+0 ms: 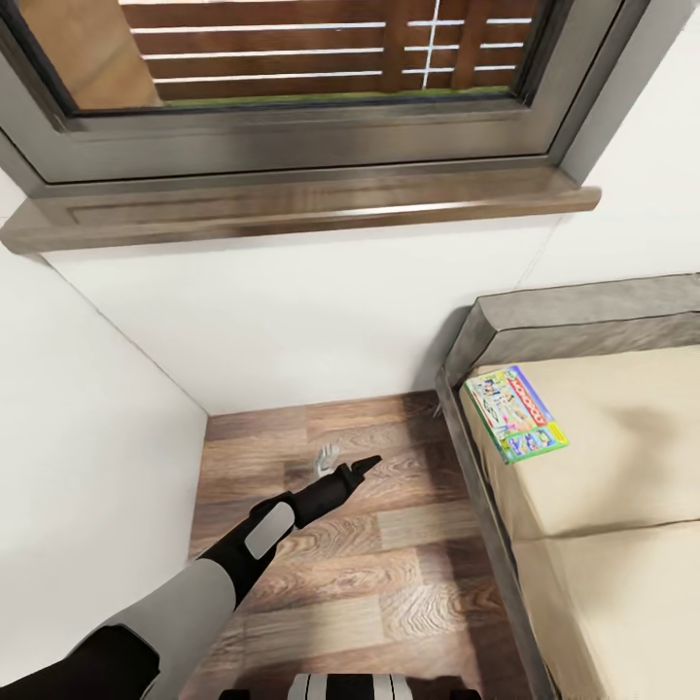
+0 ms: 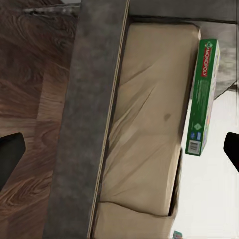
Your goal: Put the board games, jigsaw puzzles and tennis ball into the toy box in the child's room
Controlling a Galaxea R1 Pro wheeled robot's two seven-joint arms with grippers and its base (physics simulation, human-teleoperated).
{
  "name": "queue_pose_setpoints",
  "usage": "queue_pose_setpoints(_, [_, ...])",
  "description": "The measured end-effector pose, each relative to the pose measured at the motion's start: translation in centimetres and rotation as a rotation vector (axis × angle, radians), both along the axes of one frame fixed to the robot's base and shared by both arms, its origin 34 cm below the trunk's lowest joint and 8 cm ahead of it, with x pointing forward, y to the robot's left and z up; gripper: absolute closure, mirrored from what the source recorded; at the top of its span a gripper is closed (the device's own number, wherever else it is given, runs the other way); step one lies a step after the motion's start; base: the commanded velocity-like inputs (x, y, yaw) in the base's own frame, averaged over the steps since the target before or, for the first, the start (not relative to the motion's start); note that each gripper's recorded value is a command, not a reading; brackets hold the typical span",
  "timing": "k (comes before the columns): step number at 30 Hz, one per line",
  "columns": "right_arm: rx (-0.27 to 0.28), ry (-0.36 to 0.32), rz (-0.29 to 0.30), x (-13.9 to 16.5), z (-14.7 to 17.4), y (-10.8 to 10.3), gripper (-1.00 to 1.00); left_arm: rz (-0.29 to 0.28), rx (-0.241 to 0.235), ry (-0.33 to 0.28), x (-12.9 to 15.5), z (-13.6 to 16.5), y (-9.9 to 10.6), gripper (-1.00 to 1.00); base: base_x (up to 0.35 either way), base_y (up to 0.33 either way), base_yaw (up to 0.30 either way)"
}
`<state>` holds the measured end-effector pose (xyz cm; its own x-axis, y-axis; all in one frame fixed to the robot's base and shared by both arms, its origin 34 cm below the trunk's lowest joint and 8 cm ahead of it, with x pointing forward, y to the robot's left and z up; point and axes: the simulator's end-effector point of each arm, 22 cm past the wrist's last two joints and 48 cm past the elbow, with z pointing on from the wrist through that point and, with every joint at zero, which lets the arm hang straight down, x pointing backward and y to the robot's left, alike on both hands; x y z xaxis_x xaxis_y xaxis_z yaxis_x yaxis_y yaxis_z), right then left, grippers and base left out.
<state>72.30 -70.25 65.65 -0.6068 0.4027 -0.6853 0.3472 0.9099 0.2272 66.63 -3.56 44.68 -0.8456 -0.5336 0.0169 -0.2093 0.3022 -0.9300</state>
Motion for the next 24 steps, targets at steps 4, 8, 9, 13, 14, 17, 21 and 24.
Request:
queue_pose_setpoints(4, [-0.008, -0.001, 0.006, 0.0, 0.1, 0.1, -1.00, 0.001, -0.010, -0.007, 0.1, 0.2, -0.1, -1.00, 0.000, 0.000, -0.144])
queue_pose_setpoints(8, [-0.017, 0.006, 0.013, -0.5, -0.1, 0.2, -1.00, 0.002, -0.022, -0.014, 0.1, 0.5, -0.1, -1.00, 0.000, 0.000, -0.078])
queue_pose_setpoints(9, [-0.019, 0.007, 0.015, -0.7, -0.1, 0.3, -1.00, 0.002, -0.025, -0.016, 0.1, 0.6, -0.2, -1.00, 0.000, 0.000, -0.058])
queue_pose_setpoints(13, [-0.017, 0.000, 0.019, -0.8, -0.1, 0.5, -1.00, 0.002, -0.030, -0.019, 0.1, 0.7, -0.2, -1.00, 0.000, 0.000, -0.040])
queue_pose_setpoints(14, [-0.012, -0.006, 0.021, -0.8, -0.1, 0.7, -1.00, 0.002, -0.033, -0.021, 0.2, 0.8, -0.2, -1.00, 0.000, 0.000, -0.030])
queue_pose_setpoints(17, [-0.006, -0.013, 0.023, -0.7, -0.1, 0.9, -1.00, 0.002, -0.036, -0.023, 0.2, 0.9, -0.2, -1.00, 0.000, 0.000, -0.022])
queue_pose_setpoints(21, [0.012, -0.029, 0.029, -0.5, -0.5, 1.7, -1.00, 0.002, -0.044, -0.028, 0.2, 1.0, -0.2, -1.00, 0.000, 0.000, -0.012])
queue_pose_setpoints(24, [0.023, -0.035, 0.033, -0.3, -0.8, 2.3, -1.00, 0.002, -0.047, -0.030, 0.2, 1.1, -0.2, -1.00, 0.000, 0.000, -0.008])
